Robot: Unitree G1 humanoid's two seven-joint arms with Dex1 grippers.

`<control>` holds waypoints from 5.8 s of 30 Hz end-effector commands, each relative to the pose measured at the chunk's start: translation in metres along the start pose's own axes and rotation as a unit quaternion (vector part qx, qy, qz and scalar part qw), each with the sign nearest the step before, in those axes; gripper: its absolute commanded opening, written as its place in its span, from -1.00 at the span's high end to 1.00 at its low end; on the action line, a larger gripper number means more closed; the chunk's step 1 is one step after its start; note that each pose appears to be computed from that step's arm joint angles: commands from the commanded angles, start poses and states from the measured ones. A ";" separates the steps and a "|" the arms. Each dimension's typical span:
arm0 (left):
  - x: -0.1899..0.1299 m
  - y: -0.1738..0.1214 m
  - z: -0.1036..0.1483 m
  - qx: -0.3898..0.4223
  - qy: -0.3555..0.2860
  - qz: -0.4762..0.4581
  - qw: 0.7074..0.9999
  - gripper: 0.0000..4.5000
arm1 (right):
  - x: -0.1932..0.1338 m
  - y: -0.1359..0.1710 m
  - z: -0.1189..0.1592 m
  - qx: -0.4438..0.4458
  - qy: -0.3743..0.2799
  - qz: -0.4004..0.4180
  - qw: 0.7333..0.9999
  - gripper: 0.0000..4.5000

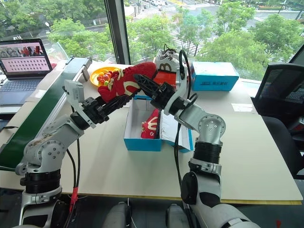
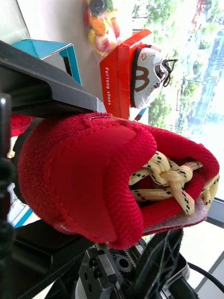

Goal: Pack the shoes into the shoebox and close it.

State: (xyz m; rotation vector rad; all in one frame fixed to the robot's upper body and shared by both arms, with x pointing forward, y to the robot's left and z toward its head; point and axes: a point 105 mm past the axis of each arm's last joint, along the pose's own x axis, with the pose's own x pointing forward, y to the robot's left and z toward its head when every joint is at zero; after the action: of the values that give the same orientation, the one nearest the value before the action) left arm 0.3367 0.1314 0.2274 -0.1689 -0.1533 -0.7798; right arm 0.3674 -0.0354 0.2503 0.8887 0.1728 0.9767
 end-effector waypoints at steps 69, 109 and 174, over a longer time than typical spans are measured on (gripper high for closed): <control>-0.072 -0.006 -0.018 0.067 0.125 0.036 0.989 -1.00 | 0.040 -0.048 -0.002 -0.395 0.147 -0.069 0.904 -0.98; -0.057 0.027 -0.008 0.200 0.294 -0.132 0.925 -1.00 | -0.160 -0.180 -0.053 -0.217 0.001 -0.318 0.923 0.99; -0.063 0.015 -0.063 0.127 0.224 -0.018 0.966 -1.00 | -0.071 -0.049 0.034 -0.552 0.152 -0.065 0.817 -0.68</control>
State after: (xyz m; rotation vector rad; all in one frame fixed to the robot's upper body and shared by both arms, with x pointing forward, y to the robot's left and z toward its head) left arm 0.3055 0.1736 0.1419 0.2376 0.2296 -0.8025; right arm 0.3794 -0.1152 0.1995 -0.3646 -0.0103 0.9235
